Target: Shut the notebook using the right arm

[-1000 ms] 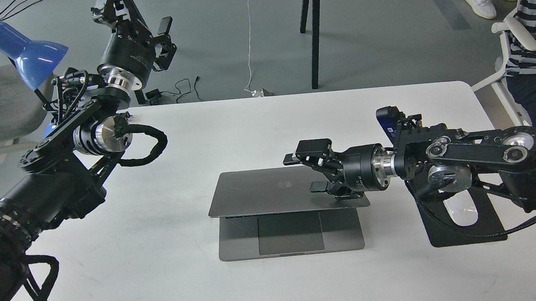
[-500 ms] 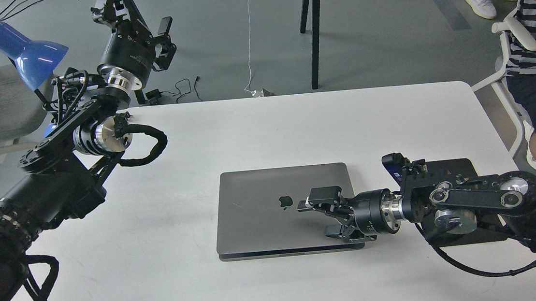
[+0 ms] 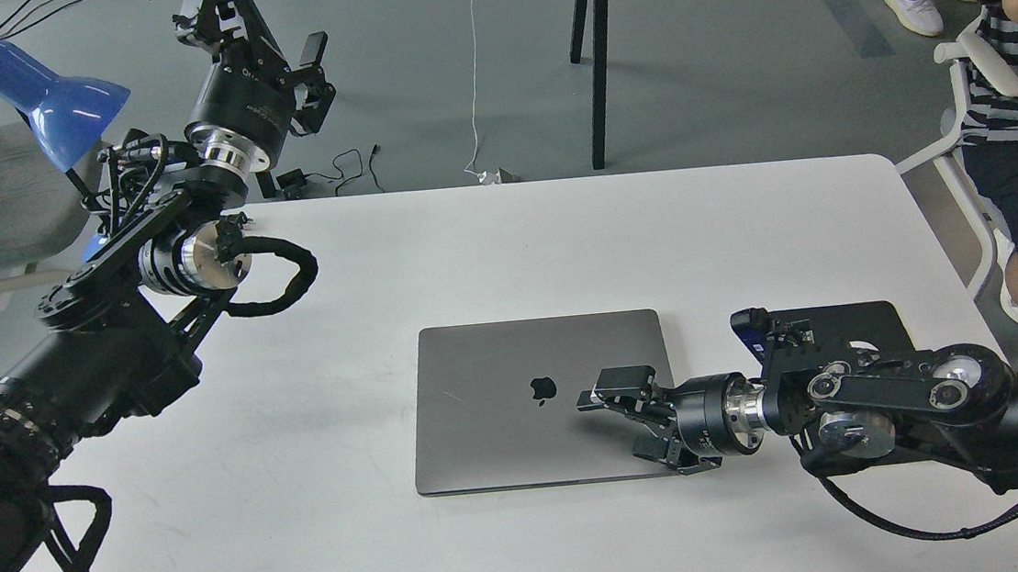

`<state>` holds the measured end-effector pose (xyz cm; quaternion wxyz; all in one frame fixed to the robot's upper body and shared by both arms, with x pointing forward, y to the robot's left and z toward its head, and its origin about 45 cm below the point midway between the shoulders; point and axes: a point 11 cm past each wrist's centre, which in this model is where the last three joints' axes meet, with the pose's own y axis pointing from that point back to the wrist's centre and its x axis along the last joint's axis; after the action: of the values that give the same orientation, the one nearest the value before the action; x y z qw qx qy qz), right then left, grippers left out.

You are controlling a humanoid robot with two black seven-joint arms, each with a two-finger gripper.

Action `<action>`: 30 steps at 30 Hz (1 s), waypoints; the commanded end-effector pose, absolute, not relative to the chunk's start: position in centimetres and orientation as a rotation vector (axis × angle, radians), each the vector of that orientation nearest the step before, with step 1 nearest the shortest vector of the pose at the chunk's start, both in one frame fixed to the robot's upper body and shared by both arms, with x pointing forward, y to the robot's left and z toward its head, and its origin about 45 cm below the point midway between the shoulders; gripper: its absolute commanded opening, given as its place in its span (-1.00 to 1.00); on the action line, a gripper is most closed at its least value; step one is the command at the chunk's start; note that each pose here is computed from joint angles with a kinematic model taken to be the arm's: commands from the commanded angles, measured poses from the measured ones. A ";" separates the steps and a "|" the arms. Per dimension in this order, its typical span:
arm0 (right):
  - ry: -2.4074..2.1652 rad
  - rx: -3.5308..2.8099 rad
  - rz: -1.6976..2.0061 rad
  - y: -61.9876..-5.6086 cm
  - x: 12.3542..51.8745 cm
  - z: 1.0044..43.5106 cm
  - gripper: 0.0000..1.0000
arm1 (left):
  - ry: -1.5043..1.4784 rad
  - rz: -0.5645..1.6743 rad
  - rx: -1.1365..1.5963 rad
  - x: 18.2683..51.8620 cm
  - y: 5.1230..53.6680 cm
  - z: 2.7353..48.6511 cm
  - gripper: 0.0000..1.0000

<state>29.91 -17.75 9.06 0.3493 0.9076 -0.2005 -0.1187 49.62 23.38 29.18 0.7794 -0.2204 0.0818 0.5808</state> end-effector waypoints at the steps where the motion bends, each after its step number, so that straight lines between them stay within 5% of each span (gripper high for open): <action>1: -0.501 2.379 -0.304 -17.0 30.0 9.9 1.00 | 0.177 1.254 -0.476 49.6 23.4 29.2 1.00; 11: -0.508 2.485 -0.149 -15.3 33.2 16.3 1.00 | 0.176 1.256 -0.475 49.6 23.4 29.2 1.00; 21: -0.985 2.684 0.085 -16.9 43.8 29.4 1.00 | 0.177 1.254 -0.476 49.6 23.4 29.2 1.00; 30: -1.463 2.745 -0.017 -20.7 50.3 33.8 1.00 | 0.176 1.256 -0.475 49.6 23.4 29.2 1.00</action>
<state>49.00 -19.61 33.03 0.0521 0.8967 -0.4394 0.0121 49.61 23.36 29.15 0.7796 -0.2199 0.0819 0.5806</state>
